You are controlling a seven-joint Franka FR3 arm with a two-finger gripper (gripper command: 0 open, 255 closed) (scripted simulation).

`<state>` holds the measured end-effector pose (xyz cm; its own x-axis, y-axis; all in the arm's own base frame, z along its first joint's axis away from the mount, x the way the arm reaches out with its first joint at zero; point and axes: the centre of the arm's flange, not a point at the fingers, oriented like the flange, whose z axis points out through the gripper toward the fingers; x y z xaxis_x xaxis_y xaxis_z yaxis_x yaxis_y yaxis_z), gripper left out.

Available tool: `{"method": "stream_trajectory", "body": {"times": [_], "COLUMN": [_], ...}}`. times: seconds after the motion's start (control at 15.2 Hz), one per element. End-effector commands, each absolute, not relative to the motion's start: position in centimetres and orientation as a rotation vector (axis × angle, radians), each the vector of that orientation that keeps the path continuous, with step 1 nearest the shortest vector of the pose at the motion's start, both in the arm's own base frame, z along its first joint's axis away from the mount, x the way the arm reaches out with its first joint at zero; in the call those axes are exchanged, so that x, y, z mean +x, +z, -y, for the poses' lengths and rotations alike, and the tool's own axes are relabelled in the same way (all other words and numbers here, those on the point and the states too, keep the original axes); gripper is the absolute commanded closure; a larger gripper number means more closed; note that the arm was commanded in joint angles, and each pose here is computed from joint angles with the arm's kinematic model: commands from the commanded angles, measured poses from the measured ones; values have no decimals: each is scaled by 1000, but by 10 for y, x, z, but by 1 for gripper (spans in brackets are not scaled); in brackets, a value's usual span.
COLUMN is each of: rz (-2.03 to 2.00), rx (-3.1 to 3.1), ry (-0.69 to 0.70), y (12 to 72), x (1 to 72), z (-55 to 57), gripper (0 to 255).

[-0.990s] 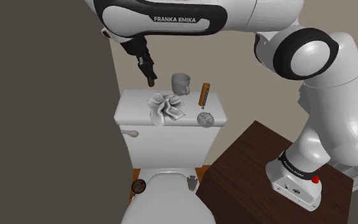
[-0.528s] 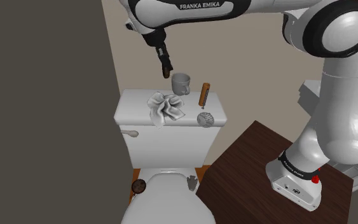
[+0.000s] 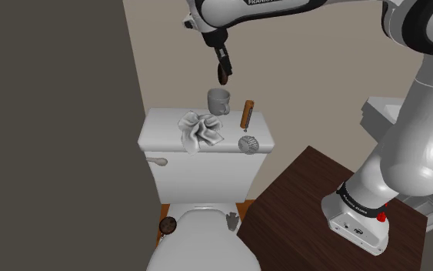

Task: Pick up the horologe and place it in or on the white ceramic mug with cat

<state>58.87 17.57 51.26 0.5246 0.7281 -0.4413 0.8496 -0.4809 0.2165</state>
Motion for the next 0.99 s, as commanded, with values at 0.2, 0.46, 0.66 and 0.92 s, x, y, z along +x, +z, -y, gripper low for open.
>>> {"method": "stream_trajectory", "body": {"times": [0.2, 0.46, 0.66, 0.92], "rz": [-1296, -1296, -1296, -1296], "rx": [2360, 2360, 2360, 2360], "ry": [-406, -406, -406, -406], "y": [497, 476, 460, 439], "x": [589, 589, 589, 589], "z": [-153, -153, -153, -153], "gripper": [255, 255, 255, 255]}}
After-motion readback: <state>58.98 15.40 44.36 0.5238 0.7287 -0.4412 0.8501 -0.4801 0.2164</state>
